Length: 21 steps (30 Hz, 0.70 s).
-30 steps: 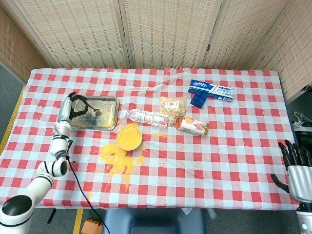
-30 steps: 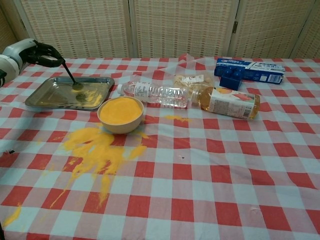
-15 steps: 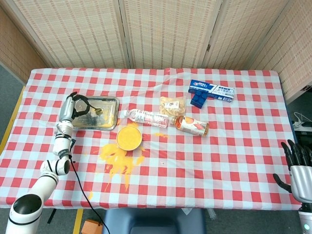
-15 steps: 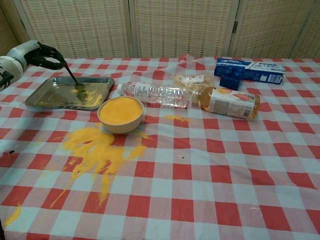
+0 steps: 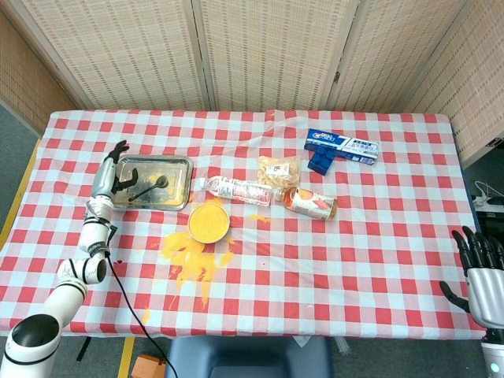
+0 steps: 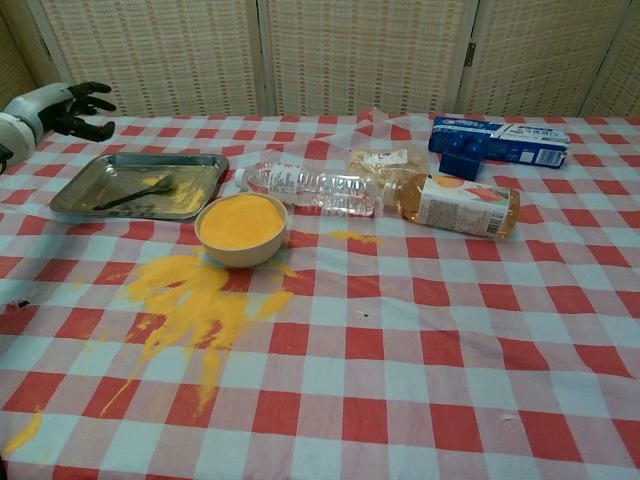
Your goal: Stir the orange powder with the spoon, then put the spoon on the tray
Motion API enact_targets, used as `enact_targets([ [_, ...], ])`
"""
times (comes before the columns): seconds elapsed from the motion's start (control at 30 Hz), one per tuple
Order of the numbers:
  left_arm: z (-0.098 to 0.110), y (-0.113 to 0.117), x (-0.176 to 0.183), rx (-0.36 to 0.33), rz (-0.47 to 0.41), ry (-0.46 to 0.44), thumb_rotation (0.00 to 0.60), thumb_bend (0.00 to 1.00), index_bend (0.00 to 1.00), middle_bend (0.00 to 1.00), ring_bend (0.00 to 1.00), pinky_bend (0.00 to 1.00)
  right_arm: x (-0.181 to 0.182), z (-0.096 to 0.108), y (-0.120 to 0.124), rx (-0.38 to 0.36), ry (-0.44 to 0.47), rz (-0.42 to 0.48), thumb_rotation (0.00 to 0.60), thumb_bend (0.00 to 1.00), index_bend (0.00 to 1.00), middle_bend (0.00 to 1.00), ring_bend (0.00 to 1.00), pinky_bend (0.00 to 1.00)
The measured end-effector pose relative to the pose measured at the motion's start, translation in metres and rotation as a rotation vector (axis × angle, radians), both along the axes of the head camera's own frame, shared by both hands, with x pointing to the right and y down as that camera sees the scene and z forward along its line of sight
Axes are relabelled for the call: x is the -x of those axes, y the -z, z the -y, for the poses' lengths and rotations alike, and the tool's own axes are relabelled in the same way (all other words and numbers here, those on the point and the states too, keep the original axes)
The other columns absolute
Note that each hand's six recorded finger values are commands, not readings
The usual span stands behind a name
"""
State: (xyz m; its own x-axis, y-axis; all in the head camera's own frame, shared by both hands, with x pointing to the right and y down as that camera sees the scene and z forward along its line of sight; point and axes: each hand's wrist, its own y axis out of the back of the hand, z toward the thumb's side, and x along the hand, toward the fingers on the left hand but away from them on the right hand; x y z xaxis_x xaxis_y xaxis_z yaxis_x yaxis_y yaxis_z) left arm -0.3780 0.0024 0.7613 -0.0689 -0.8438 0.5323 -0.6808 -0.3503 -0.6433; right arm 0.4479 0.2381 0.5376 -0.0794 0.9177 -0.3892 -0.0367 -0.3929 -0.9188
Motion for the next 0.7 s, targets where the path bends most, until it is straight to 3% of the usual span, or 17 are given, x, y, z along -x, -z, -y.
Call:
enact_targets([
  [0.2, -0.012, 0.012, -0.002, -0.056, -0.009, -0.089, 0.6, 0.52, 0.0, 0.02, 0.0, 0.01, 0.001, 0.0, -0.001, 0.01, 0.01, 0.011, 0.6, 0.13, 0.0, 0.0, 0.0, 0.0],
  [0.4, -0.045, 0.033, -0.001, -0.101, -0.026, -0.215, 0.6, 0.45, 0.0, 0.01, 0.0, 0.07, 0.004, -0.001, -0.003, 0.018, 0.022, 0.022, 0.6, 0.13, 0.0, 0.0, 0.0, 0.0],
  [0.53, -0.094, 0.058, 0.011, -0.097, 0.047, -0.375, 0.6, 0.42, 0.0, 0.0, 0.0, 0.04, 0.01, -0.003, -0.002, 0.022, 0.046, 0.042, 0.6, 0.13, 0.0, 0.0, 0.0, 0.0],
  [0.7, -0.169, 0.102, 0.025, -0.099, 0.169, -0.462, 0.6, 0.4, 0.0, 0.0, 0.0, 0.03, 0.015, -0.006, 0.002, 0.013, 0.07, 0.061, 0.6, 0.13, 0.0, 0.0, 0.0, 0.0],
])
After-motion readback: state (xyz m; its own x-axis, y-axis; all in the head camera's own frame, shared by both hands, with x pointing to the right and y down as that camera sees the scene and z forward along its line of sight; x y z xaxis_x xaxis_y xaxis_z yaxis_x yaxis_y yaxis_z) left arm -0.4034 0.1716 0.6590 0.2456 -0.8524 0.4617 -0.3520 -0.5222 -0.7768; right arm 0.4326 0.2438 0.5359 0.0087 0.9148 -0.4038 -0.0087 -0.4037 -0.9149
